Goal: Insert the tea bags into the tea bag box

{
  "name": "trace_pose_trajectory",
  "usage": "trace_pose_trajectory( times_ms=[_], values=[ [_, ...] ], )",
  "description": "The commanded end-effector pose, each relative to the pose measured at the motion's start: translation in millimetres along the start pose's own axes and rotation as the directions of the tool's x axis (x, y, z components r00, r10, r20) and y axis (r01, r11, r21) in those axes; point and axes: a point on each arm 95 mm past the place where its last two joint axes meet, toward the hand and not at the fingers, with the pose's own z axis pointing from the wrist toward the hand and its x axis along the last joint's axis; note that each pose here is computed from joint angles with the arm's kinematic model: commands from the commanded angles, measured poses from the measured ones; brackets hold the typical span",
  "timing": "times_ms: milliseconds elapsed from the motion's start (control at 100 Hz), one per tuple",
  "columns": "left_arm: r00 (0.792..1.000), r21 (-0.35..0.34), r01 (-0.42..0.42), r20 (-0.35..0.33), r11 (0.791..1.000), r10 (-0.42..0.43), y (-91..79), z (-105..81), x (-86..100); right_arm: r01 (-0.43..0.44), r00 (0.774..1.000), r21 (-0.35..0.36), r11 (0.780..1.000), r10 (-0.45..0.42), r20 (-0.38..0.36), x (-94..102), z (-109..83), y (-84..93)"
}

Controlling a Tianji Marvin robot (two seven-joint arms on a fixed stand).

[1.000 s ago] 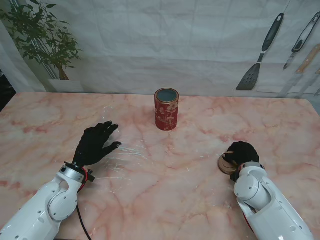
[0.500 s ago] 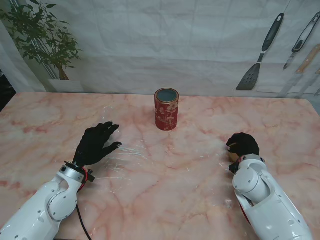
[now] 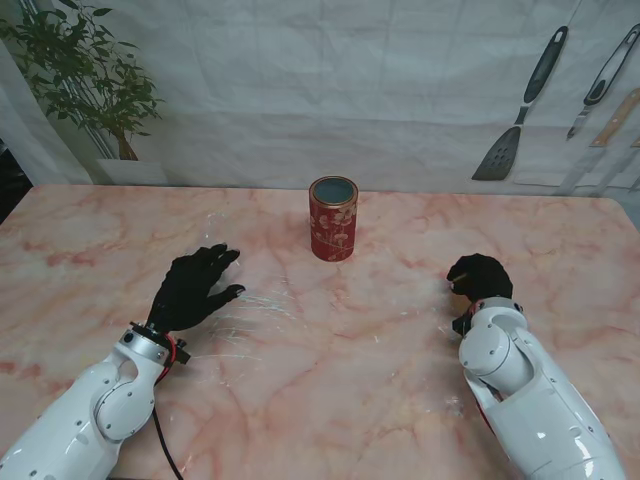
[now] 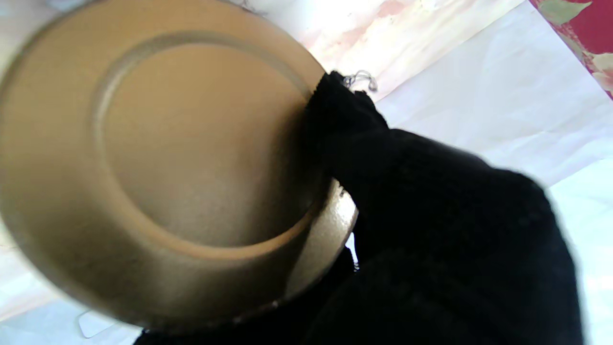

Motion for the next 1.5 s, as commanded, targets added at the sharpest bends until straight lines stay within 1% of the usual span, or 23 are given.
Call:
trace_pose_trajectory(
  times_ms=[0, 230, 310, 370, 520, 650, 750, 890, 1000, 1090, 1170, 1260, 1420, 1490],
  values=[
    [1.000, -0.011, -0.003, -0.009, 1.000, 0.003, -1.4, 2.2, 1.7, -0.006, 1.000, 0.005, 1.000, 0.006, -0.012, 7.9, 3.4, 2.5],
    [1.000, -0.019, -0.007, -0.010, 1.000, 0.006, -0.9, 1.8, 2.3, -0.112, 0.994, 0.020, 0.994, 0.112, -0.007, 17.7, 9.4, 1.6],
    [1.000, -0.024, -0.007, -0.009, 1.000, 0.007, -1.0, 1.7, 2.4, -0.183, 0.983, 0.023, 0.983, 0.183, -0.001, 22.1, 10.9, -0.2],
    [1.000, -0.025, -0.008, -0.009, 1.000, 0.008, -1.1, 1.8, 2.6, -0.219, 0.976, 0.024, 0.976, 0.219, -0.002, 24.8, 12.6, -0.9],
    [1.000, -0.028, -0.007, -0.011, 1.000, 0.007, -1.1, 2.4, 2.7, -0.291, 0.957, 0.006, 0.957, 0.291, 0.010, 32.6, 18.3, -2.7],
    [1.000, -0.032, -0.009, -0.014, 0.999, 0.009, -0.6, 3.2, 2.9, -0.332, 0.943, -0.001, 0.943, 0.332, 0.021, 40.4, 23.5, -1.8],
    [1.000, -0.035, -0.007, -0.016, 0.999, 0.007, 0.0, 3.7, 3.4, -0.386, 0.922, -0.004, 0.922, 0.386, 0.030, 48.5, 27.6, -0.9],
    [1.000, -0.041, -0.005, -0.019, 0.999, 0.005, 1.2, 4.2, 4.5, -0.425, 0.905, -0.009, 0.905, 0.425, 0.024, 59.9, 34.0, 0.9],
    [1.000, -0.046, -0.004, -0.022, 0.999, 0.003, 2.0, 4.8, 5.5, -0.464, 0.885, -0.014, 0.886, 0.464, 0.022, 69.5, 39.1, 2.7],
    [1.000, -0.048, -0.003, -0.024, 0.999, 0.002, 2.2, 5.2, 6.0, -0.495, 0.869, -0.026, 0.869, 0.495, 0.019, 77.1, 43.4, 4.4],
    [1.000, -0.050, -0.003, -0.027, 0.999, 0.002, 2.2, 5.8, 6.2, -0.531, 0.847, -0.031, 0.847, 0.532, 0.015, 84.3, 46.4, 5.9],
    [1.000, -0.053, -0.004, -0.029, 0.999, 0.002, 2.1, 6.3, 6.1, -0.557, 0.830, -0.034, 0.830, 0.558, 0.012, 91.7, 49.3, 6.7],
    [1.000, -0.059, -0.004, -0.031, 0.998, 0.003, 2.1, 6.3, 5.9, -0.588, 0.808, -0.029, 0.808, 0.589, 0.007, 103.1, 53.5, 7.6],
    [0.999, -0.062, -0.005, -0.032, 0.998, 0.003, 2.0, 6.4, 5.5, -0.605, 0.796, -0.034, 0.795, 0.606, 0.007, 108.4, 55.4, 7.8]
  ],
)
